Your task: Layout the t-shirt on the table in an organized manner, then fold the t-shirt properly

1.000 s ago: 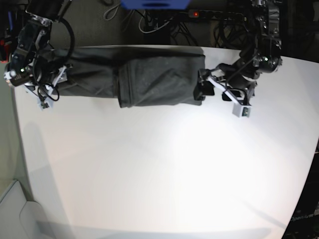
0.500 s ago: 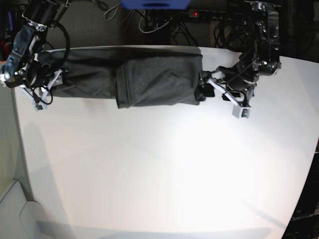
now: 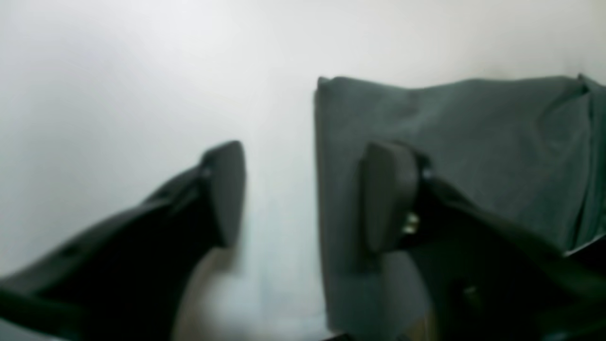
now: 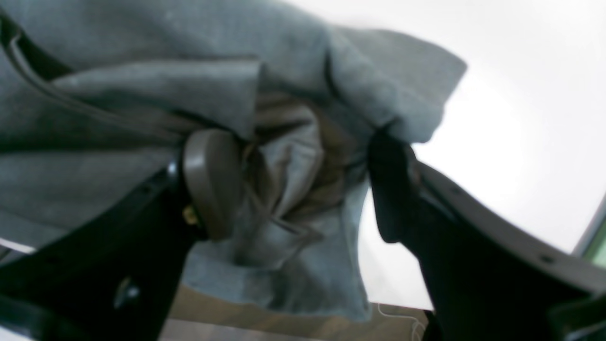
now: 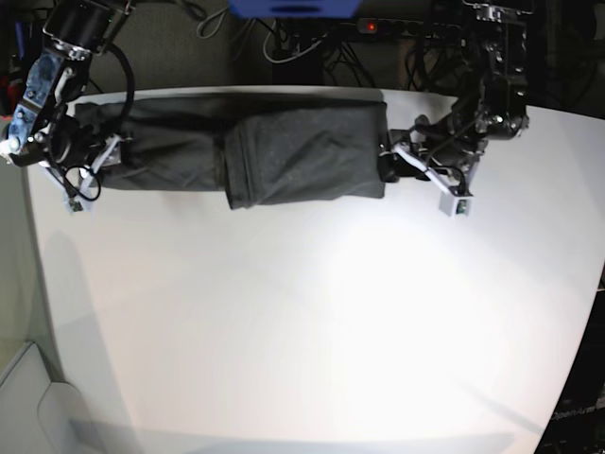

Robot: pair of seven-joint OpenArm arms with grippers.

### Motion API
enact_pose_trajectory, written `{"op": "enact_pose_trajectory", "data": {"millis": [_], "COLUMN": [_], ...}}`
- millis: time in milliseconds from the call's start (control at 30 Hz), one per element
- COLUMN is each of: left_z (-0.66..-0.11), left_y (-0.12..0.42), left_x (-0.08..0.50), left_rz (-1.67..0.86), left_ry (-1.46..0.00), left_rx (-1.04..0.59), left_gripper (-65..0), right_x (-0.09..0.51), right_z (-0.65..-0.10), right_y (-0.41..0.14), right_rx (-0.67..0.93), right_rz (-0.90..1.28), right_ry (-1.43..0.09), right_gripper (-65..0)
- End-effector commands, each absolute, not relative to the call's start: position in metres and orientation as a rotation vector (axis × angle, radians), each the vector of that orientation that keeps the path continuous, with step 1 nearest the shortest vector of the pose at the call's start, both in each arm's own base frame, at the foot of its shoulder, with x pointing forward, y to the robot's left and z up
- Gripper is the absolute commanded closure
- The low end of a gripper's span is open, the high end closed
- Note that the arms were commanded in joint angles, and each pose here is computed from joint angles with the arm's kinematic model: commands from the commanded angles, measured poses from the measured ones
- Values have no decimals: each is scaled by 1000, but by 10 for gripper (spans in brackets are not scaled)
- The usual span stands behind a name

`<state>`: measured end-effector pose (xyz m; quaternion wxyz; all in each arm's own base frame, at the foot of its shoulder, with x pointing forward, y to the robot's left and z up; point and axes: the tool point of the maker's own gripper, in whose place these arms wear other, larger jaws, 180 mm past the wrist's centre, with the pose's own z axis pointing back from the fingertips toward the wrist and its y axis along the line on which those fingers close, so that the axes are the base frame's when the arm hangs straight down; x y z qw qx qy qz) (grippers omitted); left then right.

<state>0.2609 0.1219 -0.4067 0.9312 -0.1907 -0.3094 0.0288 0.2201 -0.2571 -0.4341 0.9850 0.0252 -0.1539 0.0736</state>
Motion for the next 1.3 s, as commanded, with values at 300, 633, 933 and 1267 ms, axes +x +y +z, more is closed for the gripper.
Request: {"op": "enact_pose_trajectory", "data": {"millis": [300,633,933,1267], "left_z": [-414,-444,-449,-451], "left_y": [125,128,129,128], "left_x": [263,258,254,251], "left_rz": [82,123,131,130], "left_ry": [-621,-539,-522,-514], "left_rx": [-396,-392,-393,-393], "left_gripper": [-14,-14,-14,-14], "right_x": [207,207,216,232], "right_z": [-448,-446,-398,-355], "right_y": [-240,-241,-243,-200], "right_rx": [105,96,-14,-40], "right_rz": [156,162,216,362], "right_ry": [-248,-251,-389,-530], "right_gripper": [-2,0,0,0]}}
